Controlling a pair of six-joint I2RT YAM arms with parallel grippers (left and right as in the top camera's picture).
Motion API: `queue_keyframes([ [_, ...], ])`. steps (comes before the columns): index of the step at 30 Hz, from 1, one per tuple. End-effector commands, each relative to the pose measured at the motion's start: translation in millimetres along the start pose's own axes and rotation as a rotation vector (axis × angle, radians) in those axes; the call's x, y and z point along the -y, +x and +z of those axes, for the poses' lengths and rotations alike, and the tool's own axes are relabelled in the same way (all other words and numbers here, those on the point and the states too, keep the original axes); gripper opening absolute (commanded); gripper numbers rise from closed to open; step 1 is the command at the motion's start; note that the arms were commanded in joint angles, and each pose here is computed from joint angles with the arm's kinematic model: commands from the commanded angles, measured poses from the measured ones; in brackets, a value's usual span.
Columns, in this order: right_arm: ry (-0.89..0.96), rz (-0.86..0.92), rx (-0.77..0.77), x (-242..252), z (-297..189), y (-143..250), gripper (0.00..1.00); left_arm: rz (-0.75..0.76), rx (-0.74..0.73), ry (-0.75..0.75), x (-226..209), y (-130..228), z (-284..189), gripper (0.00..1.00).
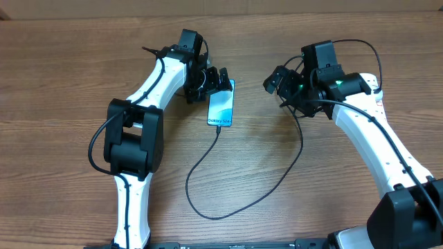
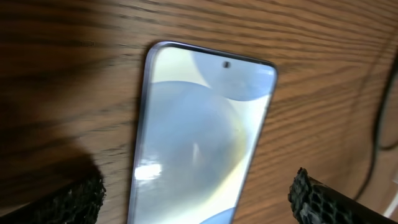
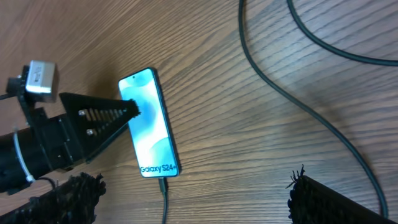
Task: Plug charger to phone and switch on socket
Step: 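Open the left gripper, release the phone, and lift away, then move the right gripper over the white power strip's switch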
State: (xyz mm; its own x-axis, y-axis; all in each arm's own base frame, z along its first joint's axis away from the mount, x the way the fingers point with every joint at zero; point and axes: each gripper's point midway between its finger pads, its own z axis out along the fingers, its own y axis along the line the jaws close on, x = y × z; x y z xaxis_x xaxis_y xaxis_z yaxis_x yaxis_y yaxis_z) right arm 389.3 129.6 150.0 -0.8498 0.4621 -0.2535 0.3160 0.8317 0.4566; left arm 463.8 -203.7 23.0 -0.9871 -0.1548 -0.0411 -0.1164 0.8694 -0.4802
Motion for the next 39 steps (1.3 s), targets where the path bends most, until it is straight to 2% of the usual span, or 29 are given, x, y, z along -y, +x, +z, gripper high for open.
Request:
queue_keyframes([
  [1,0.015,-0.017,0.04,-0.3,-9.9,-4.5,1.0,-0.029,0.023,-0.179,-43.4,-2.1,8.6,1.0],
  [6,0.021,-0.016,0.043,0.6,-9.9,-5.0,1.0,-0.004,0.087,-0.167,-38.4,-15.0,-25.7,1.0],
  [9,0.02,-0.016,0.043,0.6,-9.9,-5.0,1.0,0.069,0.149,-0.157,-25.6,-21.3,-62.2,1.0],
  [12,0.023,-0.011,0.039,1.3,-9.9,-4.1,1.0,0.129,0.241,-0.233,-20.0,-22.6,-112.7,1.0],
  [18,0.027,-0.011,0.036,2.3,-9.9,-3.2,1.0,0.211,0.435,-0.423,-6.2,3.6,-223.1,1.0],
  [22,0.027,-0.011,0.035,2.3,-9.9,-3.0,1.0,0.234,0.548,-0.401,12.5,17.1,-270.6,1.0],
  [27,0.03,-0.01,0.032,3.1,-9.9,-2.3,1.0,0.243,0.606,-0.373,21.2,25.9,-295.6,1.0],
  [39,0.044,-0.033,0.024,8.3,-11.4,-2.7,1.0,0.241,0.593,-0.379,19.2,23.9,-290.0,1.0],
])
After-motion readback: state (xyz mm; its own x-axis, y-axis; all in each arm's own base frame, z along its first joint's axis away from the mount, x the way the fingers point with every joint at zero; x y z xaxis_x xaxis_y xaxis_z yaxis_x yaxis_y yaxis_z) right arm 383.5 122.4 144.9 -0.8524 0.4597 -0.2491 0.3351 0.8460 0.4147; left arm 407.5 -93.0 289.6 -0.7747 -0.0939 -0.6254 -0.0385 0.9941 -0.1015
